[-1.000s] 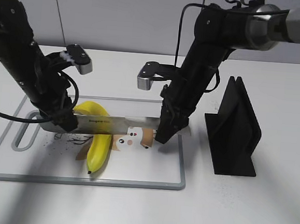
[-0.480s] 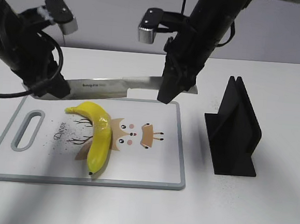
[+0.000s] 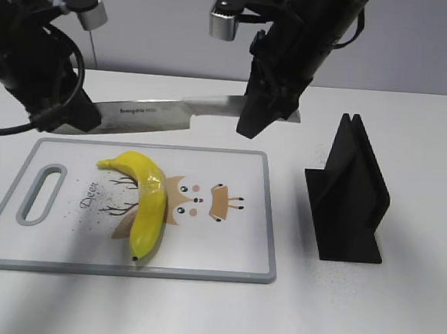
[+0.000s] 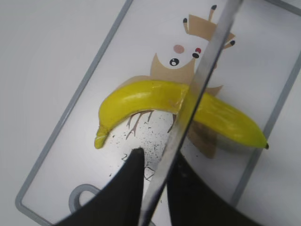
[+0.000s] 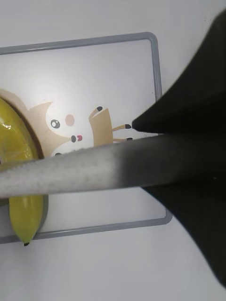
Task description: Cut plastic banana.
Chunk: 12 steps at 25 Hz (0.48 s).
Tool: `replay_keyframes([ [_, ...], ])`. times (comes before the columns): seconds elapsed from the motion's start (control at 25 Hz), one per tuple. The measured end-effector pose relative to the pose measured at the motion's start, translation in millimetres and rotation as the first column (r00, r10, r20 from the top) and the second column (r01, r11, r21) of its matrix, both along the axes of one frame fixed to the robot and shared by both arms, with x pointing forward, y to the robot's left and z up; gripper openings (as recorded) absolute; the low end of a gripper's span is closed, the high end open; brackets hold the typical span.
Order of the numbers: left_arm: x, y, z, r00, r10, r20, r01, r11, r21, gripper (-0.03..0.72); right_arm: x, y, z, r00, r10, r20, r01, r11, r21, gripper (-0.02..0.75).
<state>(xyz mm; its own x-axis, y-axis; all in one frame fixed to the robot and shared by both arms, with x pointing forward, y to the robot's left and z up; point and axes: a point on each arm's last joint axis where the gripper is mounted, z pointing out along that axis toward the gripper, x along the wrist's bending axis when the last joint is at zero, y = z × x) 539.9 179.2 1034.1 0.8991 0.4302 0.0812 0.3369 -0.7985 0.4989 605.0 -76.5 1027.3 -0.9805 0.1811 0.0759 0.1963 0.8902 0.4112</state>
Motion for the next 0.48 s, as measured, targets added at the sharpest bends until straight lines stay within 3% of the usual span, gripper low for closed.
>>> replay_keyframes([
  [0.08, 1.3, -0.1, 0.5, 1.000, 0.003, 0.015, -0.003, 1.000, -0.002, 0.170, -0.7, 0.0, 0.5, 1.000, -0.002, -0.007, 0.002, 1.000, 0.002, 0.204],
  [0.32, 8.8, 4.7, 2.0, 0.996, 0.061, 0.072, -0.060, 0.998, -0.013, 0.615, -0.2, -4.9, 1.1, 0.998, -0.046, -0.031, 0.046, 0.999, -0.018, 0.161],
  [0.4, 10.6, 5.2, 2.5, 0.993, 0.071, 0.090, -0.070, 0.997, -0.016, 0.677, 0.9, -7.2, 0.4, 0.998, -0.051, -0.023, 0.050, 0.998, -0.036, 0.160],
  [0.48, 13.3, 6.6, 3.9, 0.989, 0.087, 0.116, -0.086, 0.996, -0.022, 0.690, 1.6, -8.6, -0.1, 0.999, -0.052, -0.016, 0.051, 0.997, -0.049, 0.160],
])
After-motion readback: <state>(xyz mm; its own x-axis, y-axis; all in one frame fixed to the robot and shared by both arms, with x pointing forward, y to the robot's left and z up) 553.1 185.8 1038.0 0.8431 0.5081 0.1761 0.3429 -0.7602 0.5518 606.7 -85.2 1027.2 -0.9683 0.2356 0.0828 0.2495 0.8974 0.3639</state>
